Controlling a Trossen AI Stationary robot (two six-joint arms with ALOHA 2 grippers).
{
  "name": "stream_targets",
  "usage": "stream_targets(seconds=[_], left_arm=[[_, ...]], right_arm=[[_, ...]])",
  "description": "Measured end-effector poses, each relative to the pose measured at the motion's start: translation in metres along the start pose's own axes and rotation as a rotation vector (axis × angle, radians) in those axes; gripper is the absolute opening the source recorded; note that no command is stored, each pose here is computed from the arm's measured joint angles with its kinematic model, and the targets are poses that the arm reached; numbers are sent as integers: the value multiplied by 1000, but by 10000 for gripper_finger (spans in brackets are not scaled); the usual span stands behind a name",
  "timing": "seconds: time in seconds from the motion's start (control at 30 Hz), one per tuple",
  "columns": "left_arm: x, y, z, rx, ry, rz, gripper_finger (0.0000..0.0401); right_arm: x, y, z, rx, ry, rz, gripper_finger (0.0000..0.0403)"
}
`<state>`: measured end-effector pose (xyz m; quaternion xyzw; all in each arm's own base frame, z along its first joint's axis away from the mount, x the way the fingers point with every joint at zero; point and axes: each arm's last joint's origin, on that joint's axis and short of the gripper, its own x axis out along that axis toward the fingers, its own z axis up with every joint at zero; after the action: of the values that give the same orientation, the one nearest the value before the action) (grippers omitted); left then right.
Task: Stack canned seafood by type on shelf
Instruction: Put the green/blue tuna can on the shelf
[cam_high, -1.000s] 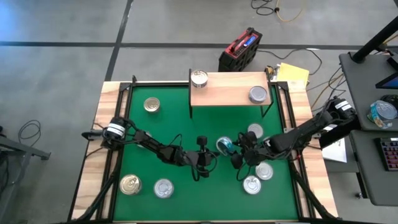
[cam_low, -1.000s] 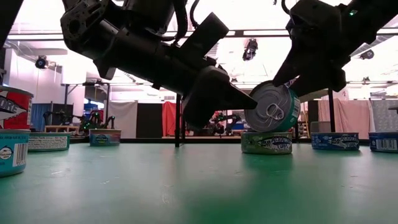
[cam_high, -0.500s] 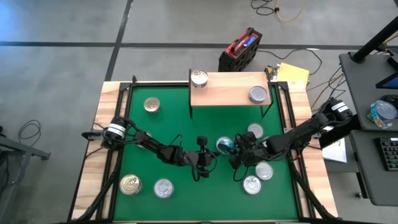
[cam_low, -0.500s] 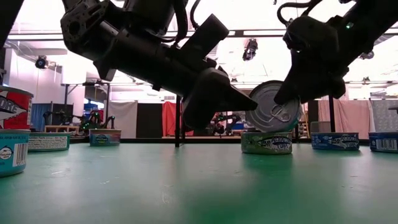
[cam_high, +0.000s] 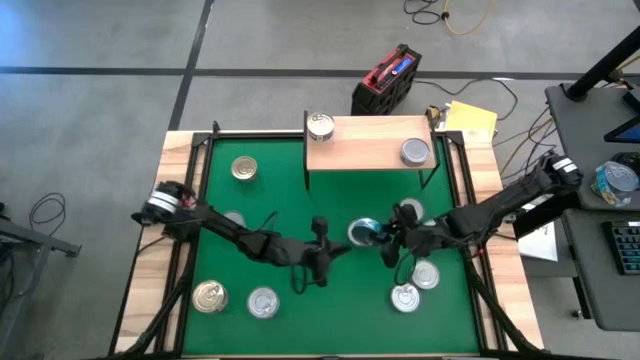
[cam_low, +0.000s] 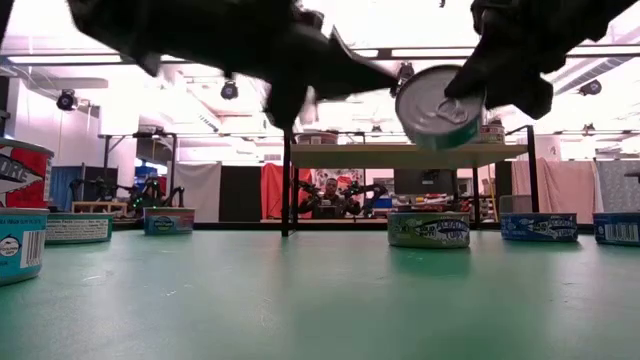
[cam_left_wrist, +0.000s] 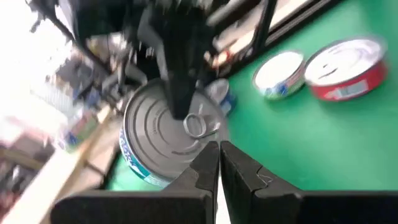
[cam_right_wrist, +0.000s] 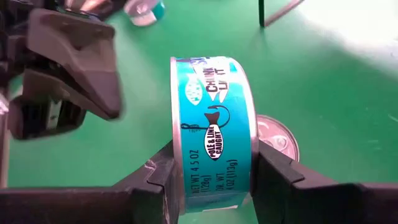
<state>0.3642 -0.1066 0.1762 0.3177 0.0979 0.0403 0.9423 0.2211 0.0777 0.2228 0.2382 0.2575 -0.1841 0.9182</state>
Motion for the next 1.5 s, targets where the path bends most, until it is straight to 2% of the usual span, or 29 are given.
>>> stream_targets(seconds=[0.1,0.2,0.37,0.5,0.6,0.7,1.0,1.1,1.23,1.37,1.5], left_arm=[[-26,9,0,1,-94,-16,0],[-53,20,-2,-27,-165,16,0],[-80,33,-7,-21,-211,44,0],[-87,40,-1,67,-234,75,2],[-85,44,8,144,-256,101,19],[-81,41,17,254,-259,101,54],[-71,22,23,500,-259,77,216],[-67,14,18,623,-255,77,253],[-58,7,17,723,-259,128,274],[-44,7,23,799,-237,188,276],[-26,5,22,844,-191,213,277]], right_arm=[[-9,-6,1,18,-13,37,132],[-14,-12,0,47,-43,74,132],[-13,-12,-1,129,-117,280,132],[-12,-12,-4,154,-128,416,132],[-12,-11,-5,175,-123,449,132],[-11,-12,-8,214,-87,458,132],[-7,-20,-22,349,-23,477,132],[-8,-24,-25,407,-82,560,132],[-12,-31,-28,510,-155,679,132],[-8,-36,-35,554,-129,671,132],[-7,-30,-31,569,-117,694,132]])
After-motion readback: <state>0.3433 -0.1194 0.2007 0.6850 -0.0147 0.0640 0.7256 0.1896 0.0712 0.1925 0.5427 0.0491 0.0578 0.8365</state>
